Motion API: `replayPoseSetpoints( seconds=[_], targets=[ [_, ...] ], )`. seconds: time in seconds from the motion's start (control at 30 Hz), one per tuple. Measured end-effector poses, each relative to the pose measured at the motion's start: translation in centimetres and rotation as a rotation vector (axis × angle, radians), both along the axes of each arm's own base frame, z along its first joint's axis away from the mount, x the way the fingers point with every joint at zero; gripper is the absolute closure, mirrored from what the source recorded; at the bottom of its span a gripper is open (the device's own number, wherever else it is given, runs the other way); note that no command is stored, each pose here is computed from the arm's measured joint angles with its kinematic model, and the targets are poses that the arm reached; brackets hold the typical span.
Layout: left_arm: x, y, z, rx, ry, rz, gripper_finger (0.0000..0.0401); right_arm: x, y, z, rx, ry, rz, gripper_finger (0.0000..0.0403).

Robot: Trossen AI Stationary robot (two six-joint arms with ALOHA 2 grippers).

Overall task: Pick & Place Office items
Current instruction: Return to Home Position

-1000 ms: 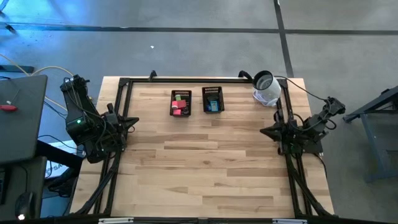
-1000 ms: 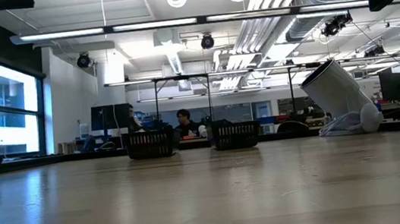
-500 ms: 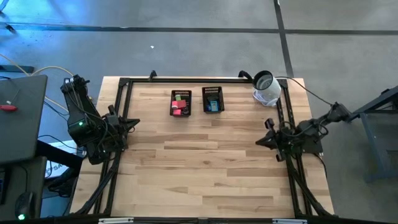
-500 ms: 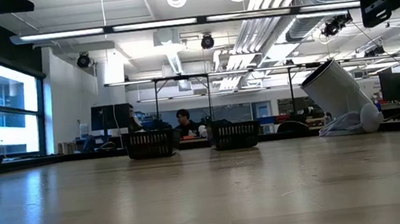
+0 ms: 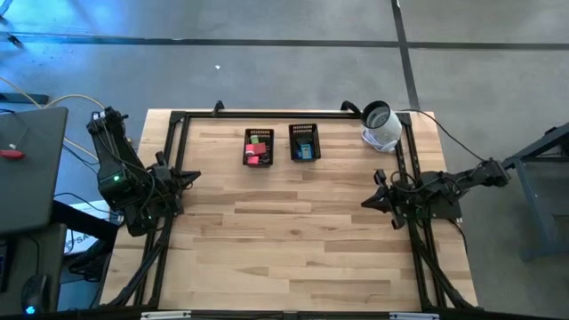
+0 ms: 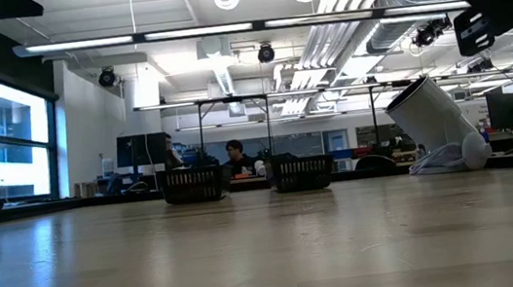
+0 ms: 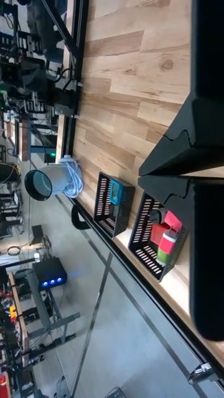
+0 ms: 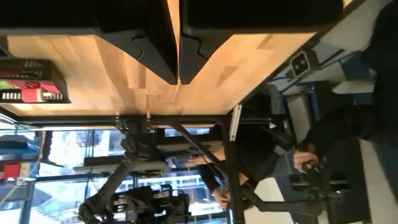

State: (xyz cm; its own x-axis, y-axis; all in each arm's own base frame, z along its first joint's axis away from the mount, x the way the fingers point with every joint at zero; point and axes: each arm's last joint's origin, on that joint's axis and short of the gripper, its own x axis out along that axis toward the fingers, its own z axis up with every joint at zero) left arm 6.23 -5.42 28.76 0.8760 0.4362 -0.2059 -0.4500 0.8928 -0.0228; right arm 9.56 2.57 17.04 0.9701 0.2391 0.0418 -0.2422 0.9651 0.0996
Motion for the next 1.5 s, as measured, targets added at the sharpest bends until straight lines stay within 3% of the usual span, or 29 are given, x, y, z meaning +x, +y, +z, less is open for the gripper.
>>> replayPoseSetpoints(
  seconds=[0.53,0.7,1.07,1.5],
  targets=[
    [-0.4,0.2,-2.3,-0.051,0.03,-0.011,0.0401,0.2,-0.7,-0.5,0.01,0.048,-0.044,0.0401],
    [-0.7,0.0,-2.4,-0.14,-0.035,-0.043,0.0401,0.2,-0.8,-0.5,0.023,0.052,-0.04,0.0401],
    [-1.0,-0.9,-6.0,-0.097,-0.253,-0.115,0.0401,0.2,-0.7,-0.4,0.025,0.048,-0.035,0.0401],
    [-1.3,-0.2,-9.6,-0.155,-0.292,-0.111,0.0401,0.2,-0.7,-0.4,0.03,0.044,-0.027,0.0401]
  ],
)
